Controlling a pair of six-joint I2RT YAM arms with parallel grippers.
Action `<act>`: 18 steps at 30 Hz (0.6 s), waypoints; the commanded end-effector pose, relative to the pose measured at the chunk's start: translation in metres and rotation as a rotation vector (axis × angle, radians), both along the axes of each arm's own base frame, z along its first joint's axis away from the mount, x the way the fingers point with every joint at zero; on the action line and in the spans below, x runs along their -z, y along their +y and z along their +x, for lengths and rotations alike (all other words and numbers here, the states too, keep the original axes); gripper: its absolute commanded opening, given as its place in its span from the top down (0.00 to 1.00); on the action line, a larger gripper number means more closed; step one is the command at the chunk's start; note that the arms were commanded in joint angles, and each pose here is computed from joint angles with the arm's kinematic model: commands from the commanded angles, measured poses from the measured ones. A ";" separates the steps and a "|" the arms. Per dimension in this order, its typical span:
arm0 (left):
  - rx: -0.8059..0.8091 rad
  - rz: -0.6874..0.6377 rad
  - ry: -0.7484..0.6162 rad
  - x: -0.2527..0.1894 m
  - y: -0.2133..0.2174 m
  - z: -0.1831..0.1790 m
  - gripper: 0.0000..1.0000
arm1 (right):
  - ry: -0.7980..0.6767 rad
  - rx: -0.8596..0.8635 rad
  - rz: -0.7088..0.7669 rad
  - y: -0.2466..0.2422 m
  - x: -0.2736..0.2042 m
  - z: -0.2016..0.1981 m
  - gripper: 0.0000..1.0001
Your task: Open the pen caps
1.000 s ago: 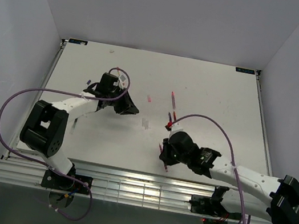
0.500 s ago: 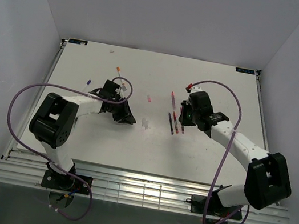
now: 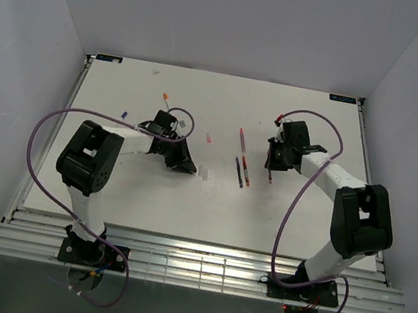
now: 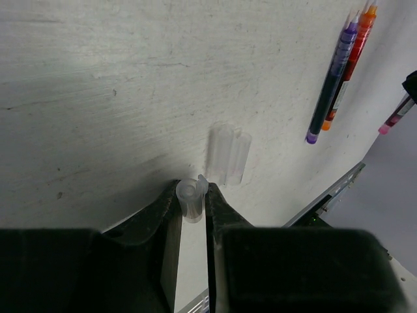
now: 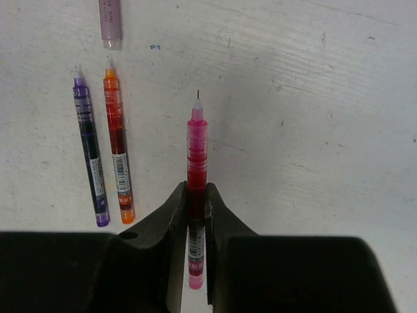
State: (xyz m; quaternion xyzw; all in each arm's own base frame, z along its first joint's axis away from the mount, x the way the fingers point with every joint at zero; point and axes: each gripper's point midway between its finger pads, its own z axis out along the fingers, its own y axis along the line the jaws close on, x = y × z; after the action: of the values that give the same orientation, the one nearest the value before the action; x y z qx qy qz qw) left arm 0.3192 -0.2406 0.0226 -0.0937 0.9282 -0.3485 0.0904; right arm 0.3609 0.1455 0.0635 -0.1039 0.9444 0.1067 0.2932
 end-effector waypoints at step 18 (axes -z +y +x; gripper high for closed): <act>0.021 -0.002 -0.040 -0.004 -0.006 -0.001 0.53 | -0.007 -0.088 0.107 0.022 0.004 0.020 0.92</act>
State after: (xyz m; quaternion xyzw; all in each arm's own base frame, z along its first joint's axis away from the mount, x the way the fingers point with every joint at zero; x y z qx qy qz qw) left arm 0.3209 -0.2504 0.0258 -0.0817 0.9239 -0.3621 0.0926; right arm 0.3672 0.1591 0.0494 -0.1206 0.9423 0.1489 0.2743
